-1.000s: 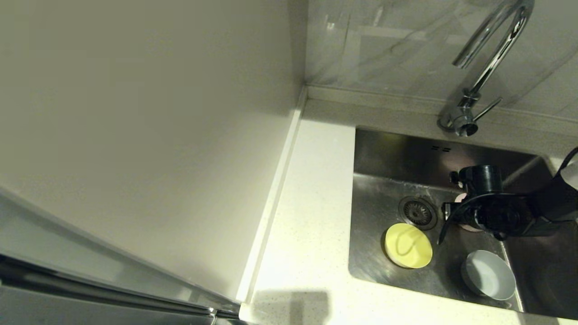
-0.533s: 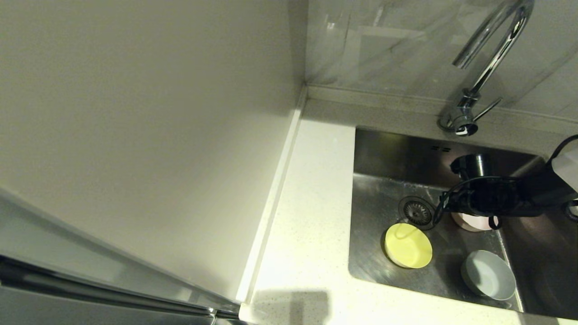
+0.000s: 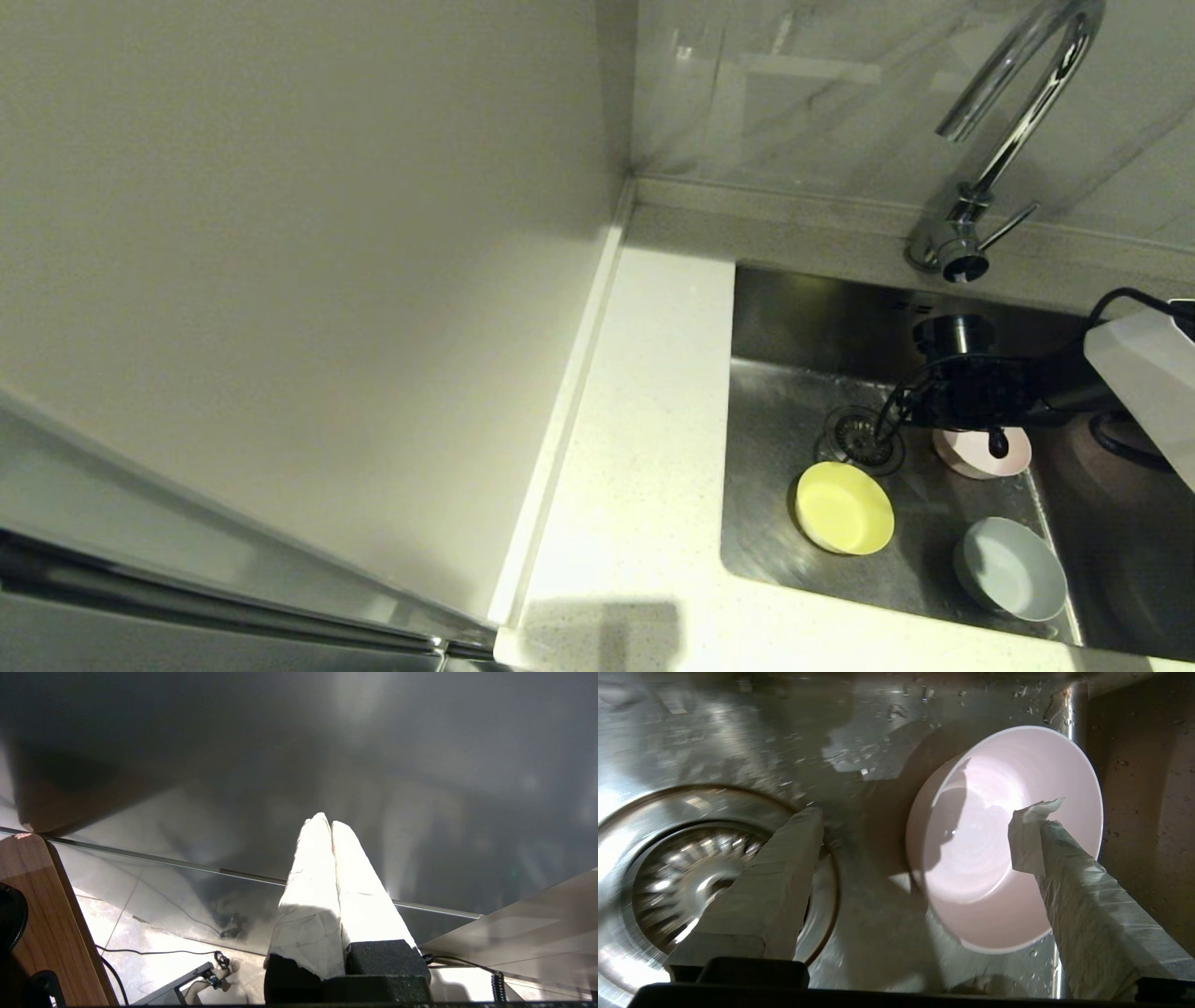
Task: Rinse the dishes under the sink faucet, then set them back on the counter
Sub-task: Put a bowl back to the table from the sink
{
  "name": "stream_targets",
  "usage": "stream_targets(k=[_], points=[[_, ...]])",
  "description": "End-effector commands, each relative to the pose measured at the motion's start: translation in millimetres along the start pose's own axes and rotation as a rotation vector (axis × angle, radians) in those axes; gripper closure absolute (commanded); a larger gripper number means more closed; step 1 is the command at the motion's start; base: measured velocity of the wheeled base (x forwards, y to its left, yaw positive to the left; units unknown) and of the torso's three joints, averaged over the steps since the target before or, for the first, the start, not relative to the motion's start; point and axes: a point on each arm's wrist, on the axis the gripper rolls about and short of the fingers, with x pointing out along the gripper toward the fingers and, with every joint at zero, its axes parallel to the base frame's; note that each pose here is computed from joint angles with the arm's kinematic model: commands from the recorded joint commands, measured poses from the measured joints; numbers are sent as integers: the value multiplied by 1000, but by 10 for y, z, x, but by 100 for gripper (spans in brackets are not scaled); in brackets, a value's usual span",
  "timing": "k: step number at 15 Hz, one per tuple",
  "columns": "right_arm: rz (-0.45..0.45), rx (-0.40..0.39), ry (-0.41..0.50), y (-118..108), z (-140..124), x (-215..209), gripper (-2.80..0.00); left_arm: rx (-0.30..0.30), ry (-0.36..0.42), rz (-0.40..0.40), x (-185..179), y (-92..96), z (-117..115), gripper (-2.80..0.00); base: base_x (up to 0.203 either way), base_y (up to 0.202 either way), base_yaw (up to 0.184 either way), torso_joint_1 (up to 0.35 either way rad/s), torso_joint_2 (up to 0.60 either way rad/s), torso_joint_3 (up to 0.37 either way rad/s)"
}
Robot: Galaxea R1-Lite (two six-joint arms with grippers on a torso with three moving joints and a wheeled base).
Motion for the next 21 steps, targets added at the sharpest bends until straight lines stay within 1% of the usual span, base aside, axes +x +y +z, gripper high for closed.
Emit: stream_targets(k=[1,9,10,17,21], points=[[-24,-3,15,22,-65,144,-280,-1,3,0,2,0,-8,0,0,0,0,0,0,0],[-52,-2,25,29,-74,284,-280,-1,3,0,2,0,-8,0,0,0,0,0,0,0],[-63,0,23,22,-72,290,0,-1,3,0,2,0,-8,0,0,0,0,0,0,0],[-68,-1,26,11,-78,288,0,-1,3,2,2,0,-8,0,0,0,0,0,0,0],[-70,9,23,-48,-50,234,0,-1,3,0,2,0,-8,0,0,0,0,0,0,0]])
